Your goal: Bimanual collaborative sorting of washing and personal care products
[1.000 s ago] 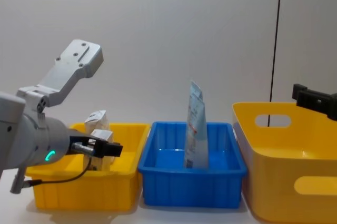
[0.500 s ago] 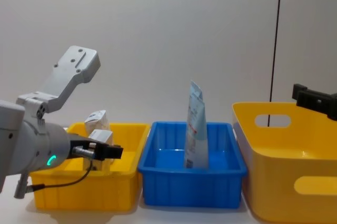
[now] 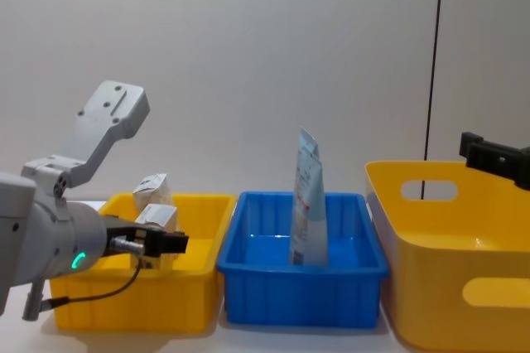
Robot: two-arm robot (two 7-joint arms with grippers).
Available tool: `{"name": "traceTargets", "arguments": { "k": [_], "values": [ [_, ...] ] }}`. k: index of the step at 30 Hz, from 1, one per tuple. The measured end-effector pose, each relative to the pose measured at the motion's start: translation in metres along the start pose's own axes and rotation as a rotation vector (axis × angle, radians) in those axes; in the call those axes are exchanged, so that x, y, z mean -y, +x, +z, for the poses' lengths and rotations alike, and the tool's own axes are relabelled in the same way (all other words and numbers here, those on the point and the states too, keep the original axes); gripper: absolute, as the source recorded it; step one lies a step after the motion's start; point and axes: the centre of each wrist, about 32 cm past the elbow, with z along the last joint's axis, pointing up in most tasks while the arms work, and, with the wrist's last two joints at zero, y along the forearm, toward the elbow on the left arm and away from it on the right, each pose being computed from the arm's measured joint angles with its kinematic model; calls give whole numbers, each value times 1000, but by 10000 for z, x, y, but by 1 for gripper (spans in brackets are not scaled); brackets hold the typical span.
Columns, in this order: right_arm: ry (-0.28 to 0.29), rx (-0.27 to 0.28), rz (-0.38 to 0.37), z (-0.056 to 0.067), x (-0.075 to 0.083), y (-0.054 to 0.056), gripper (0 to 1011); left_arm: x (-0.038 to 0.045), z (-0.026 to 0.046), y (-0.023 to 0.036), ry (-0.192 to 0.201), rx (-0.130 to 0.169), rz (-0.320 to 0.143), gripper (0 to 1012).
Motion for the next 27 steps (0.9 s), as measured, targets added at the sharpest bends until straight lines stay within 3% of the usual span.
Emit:
{"name": "traceTargets", "arguments": {
  "k": [6,10,27],
  "values": [
    [0,0,0,0,0,0,1000,31,-27,7,0,-4,1,1000],
    [0,0,0,0,0,0,1000,60,-40,12,-2,-4,1,929],
    [0,0,0,0,0,0,1000,129,-78,27,-17,-13,0,409]
  ]
}}
